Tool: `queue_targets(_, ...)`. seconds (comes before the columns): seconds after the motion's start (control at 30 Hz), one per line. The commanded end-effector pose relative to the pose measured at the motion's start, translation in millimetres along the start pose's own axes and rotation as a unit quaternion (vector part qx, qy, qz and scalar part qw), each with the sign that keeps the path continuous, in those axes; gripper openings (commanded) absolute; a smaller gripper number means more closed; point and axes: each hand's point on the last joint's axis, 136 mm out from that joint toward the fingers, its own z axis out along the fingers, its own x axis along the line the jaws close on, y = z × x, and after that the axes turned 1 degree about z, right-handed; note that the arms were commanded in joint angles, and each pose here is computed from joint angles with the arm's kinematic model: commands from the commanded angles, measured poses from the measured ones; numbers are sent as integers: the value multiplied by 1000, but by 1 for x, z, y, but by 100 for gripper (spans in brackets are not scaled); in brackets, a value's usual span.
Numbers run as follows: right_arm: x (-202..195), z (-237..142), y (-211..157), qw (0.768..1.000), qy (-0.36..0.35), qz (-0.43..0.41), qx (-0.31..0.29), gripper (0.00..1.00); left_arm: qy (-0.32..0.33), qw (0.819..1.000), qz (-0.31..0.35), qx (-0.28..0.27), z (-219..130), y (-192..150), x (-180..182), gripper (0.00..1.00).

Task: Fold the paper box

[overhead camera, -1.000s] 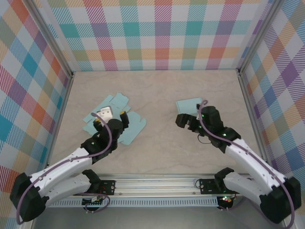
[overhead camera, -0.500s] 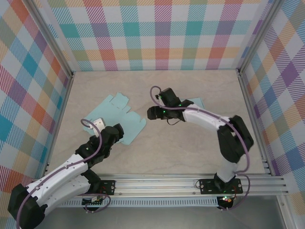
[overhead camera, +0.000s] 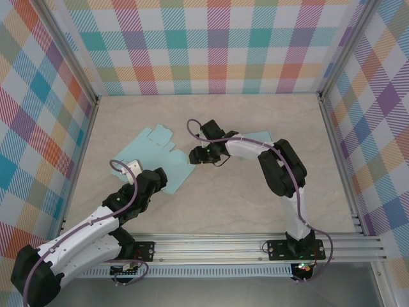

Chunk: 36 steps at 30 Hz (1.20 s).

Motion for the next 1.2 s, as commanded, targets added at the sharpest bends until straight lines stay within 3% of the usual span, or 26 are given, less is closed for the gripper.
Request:
queue_targets(0.0, 8, 4, 5, 1000, 26, 4, 8, 55, 16, 1000, 5, 4, 4, -3, 7, 100)
queue_targets(0.47, 12, 25, 7, 998, 49, 19, 28, 48, 34, 999, 21, 14, 11, -7, 6, 100)
queue_targets(0.73, 23, 29, 4, 995, 87, 28, 36, 30, 31, 999, 18, 12, 11, -5, 5, 100)
queue_targets(0.87, 26, 27, 5, 994, 98, 27, 31, 27, 30, 999, 18, 13, 11, -6, 4, 100)
queue_targets(0.97, 29, 26, 7, 994, 103, 27, 27, 18, 29, 999, 18, 12, 11, -6, 4, 100)
queue_targets(1.07, 28, 23, 8, 995, 99, 23, 19, 3, 26, 999, 16, 12, 11, -5, 3, 100)
queue_targets(1.17, 27, 11, 11, 996, 85, 10, -1, 0, 21, 1000, 15, 9, 11, -3, 0, 100)
